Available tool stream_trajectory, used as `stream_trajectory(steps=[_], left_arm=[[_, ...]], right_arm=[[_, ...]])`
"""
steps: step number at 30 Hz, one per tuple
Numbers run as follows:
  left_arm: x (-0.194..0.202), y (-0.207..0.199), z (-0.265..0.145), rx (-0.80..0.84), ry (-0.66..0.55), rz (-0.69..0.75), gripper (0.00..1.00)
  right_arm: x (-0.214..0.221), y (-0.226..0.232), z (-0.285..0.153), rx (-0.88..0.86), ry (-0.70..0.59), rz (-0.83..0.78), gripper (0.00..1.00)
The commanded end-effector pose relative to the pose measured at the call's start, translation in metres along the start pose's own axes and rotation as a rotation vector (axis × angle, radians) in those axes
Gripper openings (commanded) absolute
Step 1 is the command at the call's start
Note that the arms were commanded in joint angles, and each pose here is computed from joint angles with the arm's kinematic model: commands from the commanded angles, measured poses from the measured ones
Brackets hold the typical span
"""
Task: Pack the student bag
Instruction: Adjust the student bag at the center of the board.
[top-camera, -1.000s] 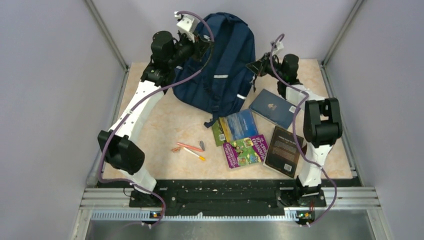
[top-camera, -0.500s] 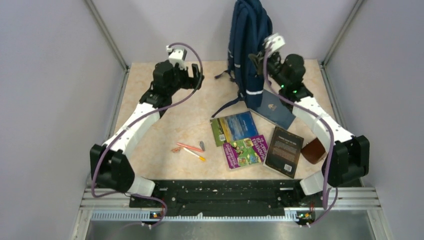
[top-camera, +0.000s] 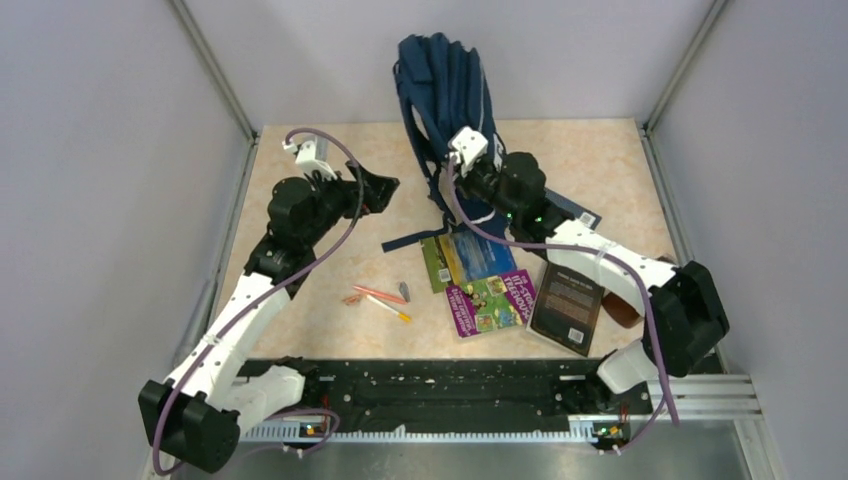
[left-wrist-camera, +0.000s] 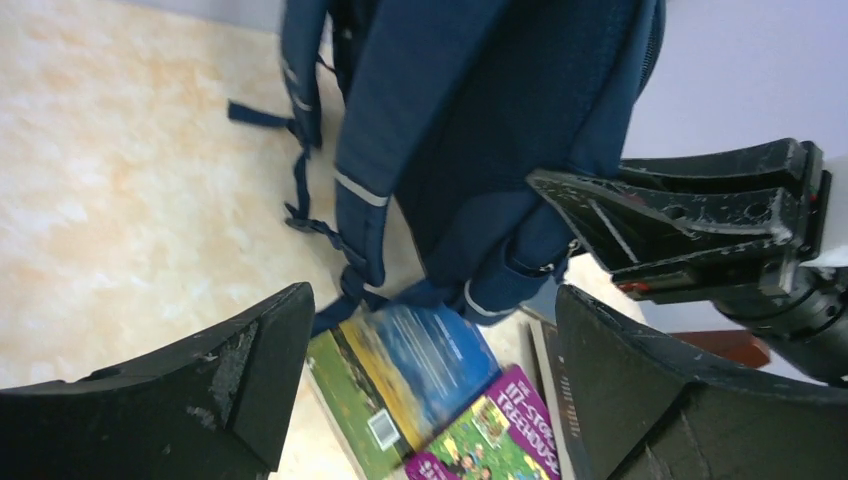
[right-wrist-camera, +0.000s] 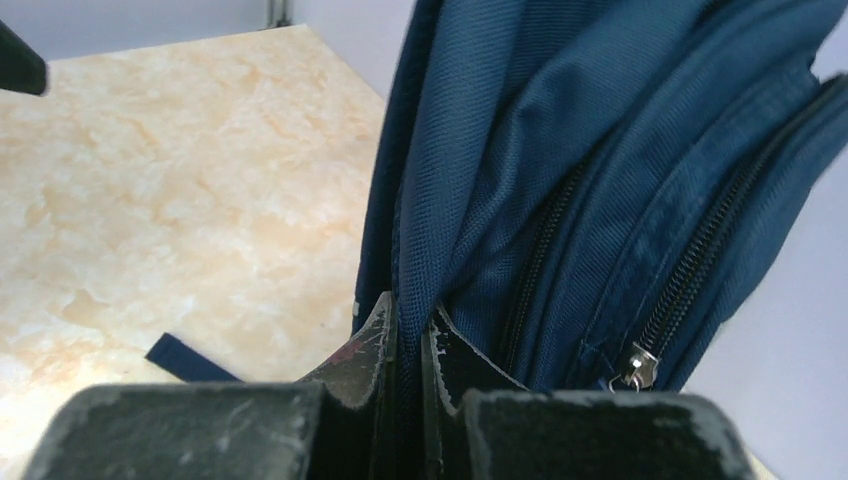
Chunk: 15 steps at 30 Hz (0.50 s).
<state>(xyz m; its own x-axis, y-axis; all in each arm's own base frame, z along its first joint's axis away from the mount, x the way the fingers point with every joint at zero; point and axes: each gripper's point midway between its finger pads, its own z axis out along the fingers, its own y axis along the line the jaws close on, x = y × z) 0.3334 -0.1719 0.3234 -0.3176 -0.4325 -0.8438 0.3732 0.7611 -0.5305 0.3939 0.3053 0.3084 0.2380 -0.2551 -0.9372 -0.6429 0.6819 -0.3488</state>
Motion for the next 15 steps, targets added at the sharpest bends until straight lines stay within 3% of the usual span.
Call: stream_trajectory(steps=[1,6,11,15], left_arm=[[-0.012,-0.023,-0.009,0.088,-0.058,-0.122,0.96],[-0.022,-0.001,-0.012,0.003,-0.135,-0.179,0.98],[-0.017,0.006,-0.016,0.067,-0.151,-0.344,0.98],[-0.01,0.041,-0.02,-0.04,-0.192,-0.384,0.98]], right_arm=[[-0.017,0.019,0.007,-0.009,-0.09,-0.013,0.0],[0.0,0.044,0.01,-0.05,-0.055,0.009,0.0],[0.014,0.066,0.008,-0.098,-0.035,0.034,0.0],[0.023,0.083,0.009,-0.129,-0.018,0.041,0.0]])
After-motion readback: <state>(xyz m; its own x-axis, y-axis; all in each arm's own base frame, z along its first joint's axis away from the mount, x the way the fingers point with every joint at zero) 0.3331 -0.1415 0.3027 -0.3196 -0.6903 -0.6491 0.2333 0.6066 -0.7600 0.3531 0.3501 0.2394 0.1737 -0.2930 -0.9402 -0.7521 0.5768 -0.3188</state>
